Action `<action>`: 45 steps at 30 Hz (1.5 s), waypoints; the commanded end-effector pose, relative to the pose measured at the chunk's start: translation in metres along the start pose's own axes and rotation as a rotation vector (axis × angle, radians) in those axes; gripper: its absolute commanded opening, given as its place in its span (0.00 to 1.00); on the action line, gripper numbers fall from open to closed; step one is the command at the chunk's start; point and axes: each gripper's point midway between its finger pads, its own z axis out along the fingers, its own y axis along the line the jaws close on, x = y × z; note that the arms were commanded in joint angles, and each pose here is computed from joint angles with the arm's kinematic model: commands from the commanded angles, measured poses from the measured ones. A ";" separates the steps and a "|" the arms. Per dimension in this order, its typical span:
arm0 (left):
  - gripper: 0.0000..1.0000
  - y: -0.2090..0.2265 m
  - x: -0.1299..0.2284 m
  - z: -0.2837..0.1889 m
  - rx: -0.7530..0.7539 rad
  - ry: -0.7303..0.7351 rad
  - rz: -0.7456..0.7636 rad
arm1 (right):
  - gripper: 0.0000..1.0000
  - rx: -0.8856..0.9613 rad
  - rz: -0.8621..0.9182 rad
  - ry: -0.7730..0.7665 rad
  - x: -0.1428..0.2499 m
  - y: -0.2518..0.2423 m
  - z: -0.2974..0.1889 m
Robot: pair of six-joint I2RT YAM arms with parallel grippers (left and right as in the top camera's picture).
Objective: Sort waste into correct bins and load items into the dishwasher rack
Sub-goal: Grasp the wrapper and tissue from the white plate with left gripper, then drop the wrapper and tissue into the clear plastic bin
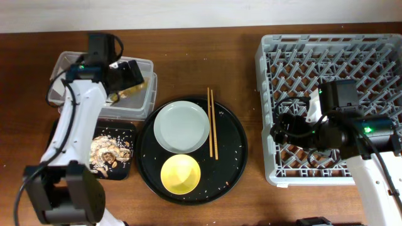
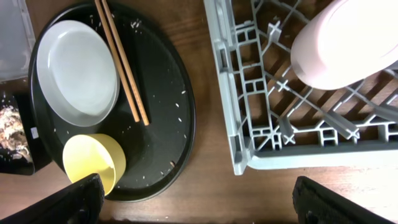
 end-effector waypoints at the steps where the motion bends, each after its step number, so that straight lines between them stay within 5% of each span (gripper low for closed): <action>1: 0.99 -0.031 -0.005 -0.092 0.185 -0.033 0.181 | 0.98 0.003 -0.006 -0.011 -0.003 -0.001 0.000; 6: 0.92 -0.054 0.067 -0.124 0.251 0.167 0.356 | 0.98 0.004 -0.005 -0.007 -0.002 -0.002 0.000; 15: 0.99 -0.121 0.114 -0.140 0.348 0.198 0.570 | 0.98 0.005 -0.005 -0.007 -0.002 -0.002 0.000; 32: 0.99 -0.123 0.116 -0.141 0.349 0.202 0.578 | 0.98 0.005 -0.005 -0.007 -0.002 -0.002 0.000; 35: 0.99 -0.116 0.091 -0.145 0.272 0.072 0.580 | 0.98 0.005 -0.005 -0.007 -0.002 -0.002 0.000; 38: 1.00 -0.129 0.044 -0.194 0.343 -0.281 0.636 | 0.98 0.005 -0.005 -0.007 -0.002 -0.002 0.000; 45: 1.00 -0.069 0.064 -0.249 0.373 -0.604 0.573 | 0.98 0.005 -0.005 -0.007 -0.002 -0.002 0.000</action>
